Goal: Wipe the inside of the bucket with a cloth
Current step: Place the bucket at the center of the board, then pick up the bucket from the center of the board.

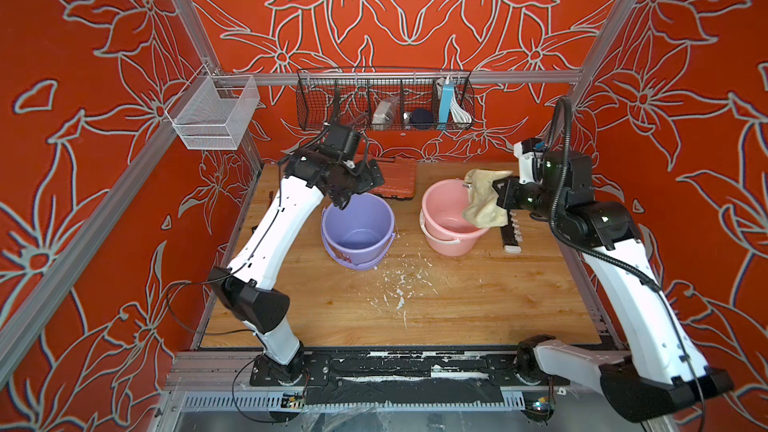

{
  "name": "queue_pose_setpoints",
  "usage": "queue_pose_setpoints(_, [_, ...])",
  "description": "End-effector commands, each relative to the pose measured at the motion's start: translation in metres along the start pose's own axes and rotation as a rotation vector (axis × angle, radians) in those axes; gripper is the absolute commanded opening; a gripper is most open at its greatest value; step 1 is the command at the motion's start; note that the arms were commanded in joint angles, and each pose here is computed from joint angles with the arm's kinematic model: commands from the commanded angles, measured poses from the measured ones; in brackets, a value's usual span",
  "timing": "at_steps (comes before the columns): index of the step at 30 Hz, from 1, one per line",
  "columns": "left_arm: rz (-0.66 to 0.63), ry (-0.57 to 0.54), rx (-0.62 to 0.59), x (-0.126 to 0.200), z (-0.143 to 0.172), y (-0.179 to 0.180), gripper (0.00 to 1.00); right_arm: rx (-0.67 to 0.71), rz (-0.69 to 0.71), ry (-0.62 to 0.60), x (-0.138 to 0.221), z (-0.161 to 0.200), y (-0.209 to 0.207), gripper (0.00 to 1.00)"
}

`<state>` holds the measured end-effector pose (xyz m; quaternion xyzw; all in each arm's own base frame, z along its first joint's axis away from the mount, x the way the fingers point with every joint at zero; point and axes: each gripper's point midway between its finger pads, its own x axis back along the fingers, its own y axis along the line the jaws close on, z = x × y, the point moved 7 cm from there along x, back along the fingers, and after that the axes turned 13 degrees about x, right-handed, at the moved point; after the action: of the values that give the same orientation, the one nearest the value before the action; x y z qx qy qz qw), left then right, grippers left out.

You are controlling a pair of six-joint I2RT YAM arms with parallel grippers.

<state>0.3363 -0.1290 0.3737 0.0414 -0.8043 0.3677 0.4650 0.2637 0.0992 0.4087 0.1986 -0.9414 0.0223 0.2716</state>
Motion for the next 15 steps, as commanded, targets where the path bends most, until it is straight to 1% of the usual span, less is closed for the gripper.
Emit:
queue_pose_setpoints(1, [-0.063,-0.013,0.027,-0.008,-0.017,0.034,0.99,0.036,-0.001,0.004,-0.006,-0.009,0.014,0.00])
queue_pose_setpoints(4, [-0.108,0.033,0.077,-0.009,-0.024,0.062,0.99,0.046,-0.046,-0.001,-0.017,-0.016,0.031,0.00])
queue_pose_setpoints(6, [-0.120,0.056,0.102,-0.010,-0.019,0.076,0.99,0.068,-0.071,0.001,-0.024,-0.019,0.044,0.00])
queue_pose_setpoints(11, [-0.144,0.045,0.149,-0.010,-0.001,0.103,0.96,0.124,-0.132,0.028,-0.044,-0.023,0.077,0.00])
queue_pose_setpoints(14, [-0.147,0.063,0.181,-0.013,0.012,0.117,0.91,0.134,-0.160,0.022,-0.051,-0.023,0.091,0.00])
queue_pose_setpoints(15, [-0.148,0.073,0.188,-0.015,0.016,0.120,0.87,0.138,-0.167,0.025,-0.054,-0.023,0.095,0.00])
